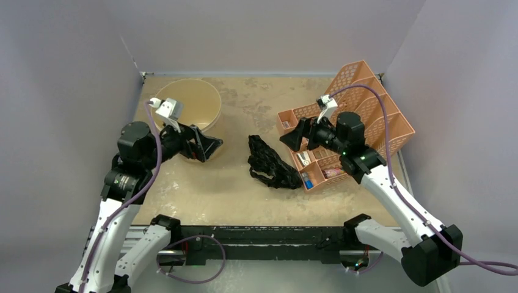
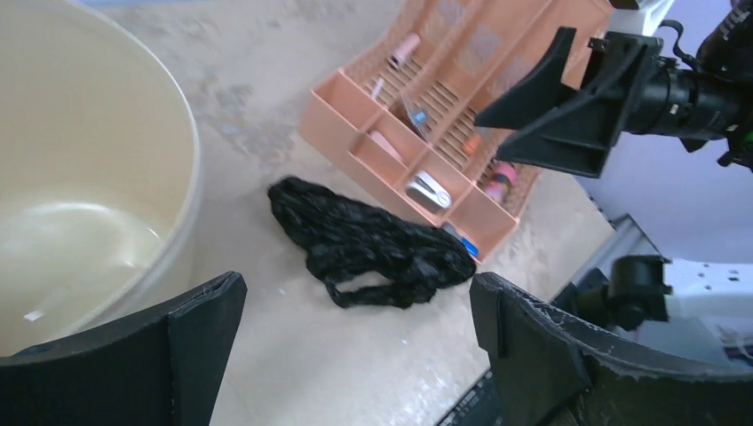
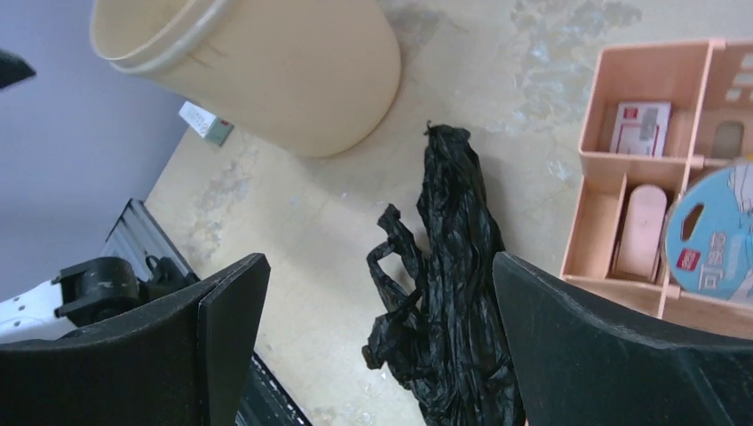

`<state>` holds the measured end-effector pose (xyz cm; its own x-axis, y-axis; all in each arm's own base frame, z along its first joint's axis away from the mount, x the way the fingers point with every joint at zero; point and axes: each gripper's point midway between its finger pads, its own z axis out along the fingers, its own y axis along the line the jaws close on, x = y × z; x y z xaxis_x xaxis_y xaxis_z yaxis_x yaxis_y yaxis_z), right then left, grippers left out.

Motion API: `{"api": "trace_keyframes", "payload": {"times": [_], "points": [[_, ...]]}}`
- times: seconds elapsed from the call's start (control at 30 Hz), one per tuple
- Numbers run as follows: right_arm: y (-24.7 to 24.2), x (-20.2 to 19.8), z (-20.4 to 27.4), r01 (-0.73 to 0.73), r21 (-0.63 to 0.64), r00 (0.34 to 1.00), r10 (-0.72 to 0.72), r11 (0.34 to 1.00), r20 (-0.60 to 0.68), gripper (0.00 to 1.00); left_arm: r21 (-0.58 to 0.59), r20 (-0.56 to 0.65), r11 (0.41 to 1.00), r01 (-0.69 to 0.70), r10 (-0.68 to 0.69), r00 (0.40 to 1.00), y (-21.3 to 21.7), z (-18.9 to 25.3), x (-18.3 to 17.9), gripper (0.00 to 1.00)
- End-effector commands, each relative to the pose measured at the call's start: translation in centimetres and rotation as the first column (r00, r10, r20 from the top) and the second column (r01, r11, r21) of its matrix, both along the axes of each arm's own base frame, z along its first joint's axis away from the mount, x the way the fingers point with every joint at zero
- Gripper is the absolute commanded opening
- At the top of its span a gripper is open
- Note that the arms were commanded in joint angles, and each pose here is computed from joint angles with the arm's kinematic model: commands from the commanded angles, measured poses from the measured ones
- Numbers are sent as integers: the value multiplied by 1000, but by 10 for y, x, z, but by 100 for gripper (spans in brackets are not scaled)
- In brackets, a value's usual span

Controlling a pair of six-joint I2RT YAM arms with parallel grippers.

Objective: Put the trash bags into the trash bin

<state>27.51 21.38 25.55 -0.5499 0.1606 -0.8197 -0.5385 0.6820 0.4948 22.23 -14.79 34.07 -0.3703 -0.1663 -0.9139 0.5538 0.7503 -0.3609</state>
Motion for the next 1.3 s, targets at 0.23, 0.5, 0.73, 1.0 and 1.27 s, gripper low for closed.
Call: {"api": "trace_keyframes", "payload": {"times": [0.23, 0.5, 0.73, 1.0, 1.27], "points": [[-36, 25, -23, 409, 118, 908, -390, 905, -152, 99, -102, -133, 989, 104, -118, 984, -20, -22, -22, 100], [-59, 30, -53, 569, 67, 806, -539, 820, -243, 99, -201, -130, 979, 16, -43, 991, -9, -28, -43, 100], [-86, 34, -92, 694, -63, 678, -681, 717, -276, 99, -279, -158, 932, 232, -283, 946, -37, -45, -67, 100], [-132, 40, -126, 832, -272, 424, -870, 484, -252, 99, -281, -191, 905, 318, -378, 906, -46, -62, -72, 100], [-128, 38, -111, 814, -242, 477, -846, 527, -238, 99, -263, -228, 917, 300, -362, 904, -45, -80, -67, 100]]}}
